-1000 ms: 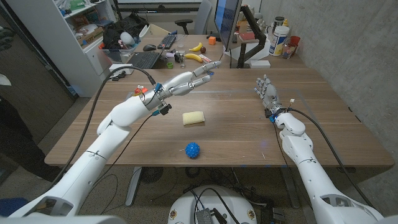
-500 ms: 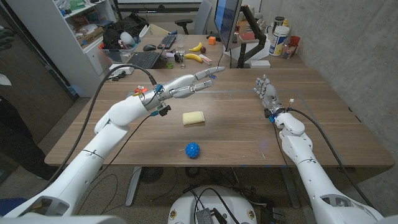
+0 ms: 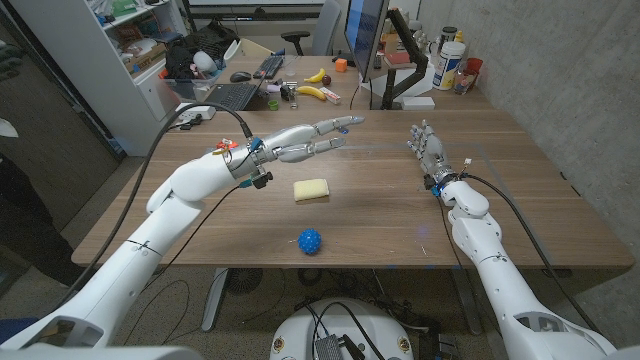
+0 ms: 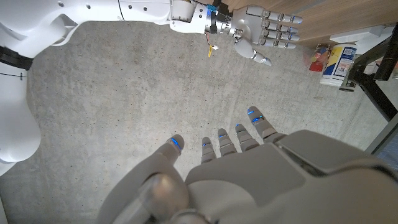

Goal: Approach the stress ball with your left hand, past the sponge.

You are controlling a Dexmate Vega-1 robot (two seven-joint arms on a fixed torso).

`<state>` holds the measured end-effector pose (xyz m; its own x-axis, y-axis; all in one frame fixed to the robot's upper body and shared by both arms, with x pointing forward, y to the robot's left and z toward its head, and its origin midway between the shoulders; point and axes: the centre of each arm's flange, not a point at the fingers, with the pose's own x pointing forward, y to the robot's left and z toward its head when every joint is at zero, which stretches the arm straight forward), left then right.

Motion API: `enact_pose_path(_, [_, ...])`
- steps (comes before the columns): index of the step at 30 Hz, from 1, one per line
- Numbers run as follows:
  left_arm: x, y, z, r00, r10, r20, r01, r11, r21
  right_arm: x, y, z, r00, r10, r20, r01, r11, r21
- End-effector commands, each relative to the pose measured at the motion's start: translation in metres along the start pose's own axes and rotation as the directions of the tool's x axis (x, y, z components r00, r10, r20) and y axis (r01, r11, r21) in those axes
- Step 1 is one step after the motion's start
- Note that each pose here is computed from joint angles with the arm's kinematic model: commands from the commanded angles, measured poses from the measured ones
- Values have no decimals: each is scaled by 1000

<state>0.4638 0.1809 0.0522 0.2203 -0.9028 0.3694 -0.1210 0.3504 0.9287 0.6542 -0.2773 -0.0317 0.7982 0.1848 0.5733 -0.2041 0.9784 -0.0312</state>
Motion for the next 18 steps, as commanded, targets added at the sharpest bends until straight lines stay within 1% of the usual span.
enact_pose_path(1, [-3, -2, 2, 999, -40, -13, 40, 999, 8, 1, 4, 1, 1000, 2, 3, -2, 1000, -4])
enact_pose_path(18, [-5, -8, 3, 995, -92, -34, 93, 996, 1, -1, 7, 1, 1000, 4, 4, -4, 1000, -4])
